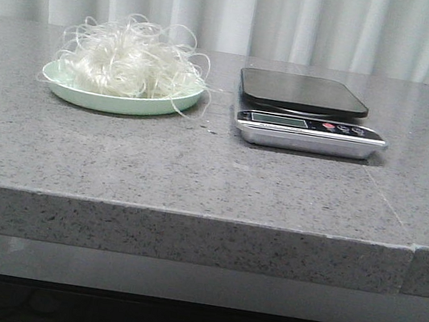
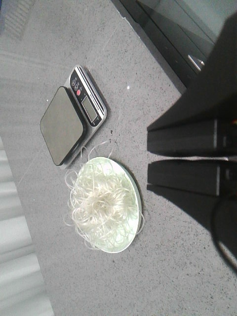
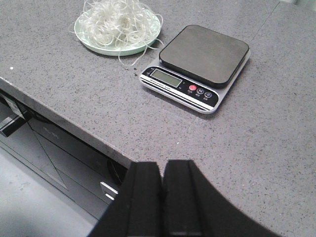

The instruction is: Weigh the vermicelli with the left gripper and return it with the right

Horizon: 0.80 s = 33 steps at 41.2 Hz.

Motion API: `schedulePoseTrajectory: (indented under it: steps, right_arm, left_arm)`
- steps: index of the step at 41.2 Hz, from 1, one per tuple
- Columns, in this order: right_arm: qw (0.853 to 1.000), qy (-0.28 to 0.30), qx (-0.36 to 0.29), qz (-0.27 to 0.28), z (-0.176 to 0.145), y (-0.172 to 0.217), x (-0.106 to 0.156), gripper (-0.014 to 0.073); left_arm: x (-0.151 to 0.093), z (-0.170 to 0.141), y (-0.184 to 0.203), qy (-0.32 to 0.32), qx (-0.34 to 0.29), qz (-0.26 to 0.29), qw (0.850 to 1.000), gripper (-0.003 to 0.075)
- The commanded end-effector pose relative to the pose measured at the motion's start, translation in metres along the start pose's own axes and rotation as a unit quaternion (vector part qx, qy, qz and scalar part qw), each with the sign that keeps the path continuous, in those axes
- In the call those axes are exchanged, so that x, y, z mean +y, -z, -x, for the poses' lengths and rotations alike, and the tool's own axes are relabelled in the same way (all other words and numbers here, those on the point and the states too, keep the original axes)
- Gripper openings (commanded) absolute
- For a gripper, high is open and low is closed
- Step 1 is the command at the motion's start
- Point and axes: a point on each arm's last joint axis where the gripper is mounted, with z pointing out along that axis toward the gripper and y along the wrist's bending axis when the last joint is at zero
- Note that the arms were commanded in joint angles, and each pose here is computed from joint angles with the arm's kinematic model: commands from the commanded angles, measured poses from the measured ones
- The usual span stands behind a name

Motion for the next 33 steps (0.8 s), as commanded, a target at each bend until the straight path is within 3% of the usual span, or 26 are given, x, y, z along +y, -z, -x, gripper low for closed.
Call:
schedulePoseTrajectory:
  steps: [1,23,27,33]
  right_arm:
    - [0.999,0.005,-0.042,-0.009,0.012,0.003,-0.001,0.0176]
    - [0.999,0.005,-0.042,-0.009,0.012,0.003,-0.001,0.0176]
    - [0.999,0.005,-0.042,-0.009,0.012,0.003,-0.001,0.0176]
    - [0.999,0.005,-0.042,-0.009,0.012,0.003,-0.001,0.0176]
  left_arm:
    - [0.000,0.013,0.004,0.010,-0.049,0.001,0.999,0.0141]
    - [0.000,0.009,0.004,0.010,-0.051,0.003,0.999,0.0141]
    - [0.003,-0.002,0.003,0.017,-0.066,0.026,0.997,0.0141]
    - [0.011,-0.038,-0.002,0.032,-0.108,0.103,0.988,0.0141]
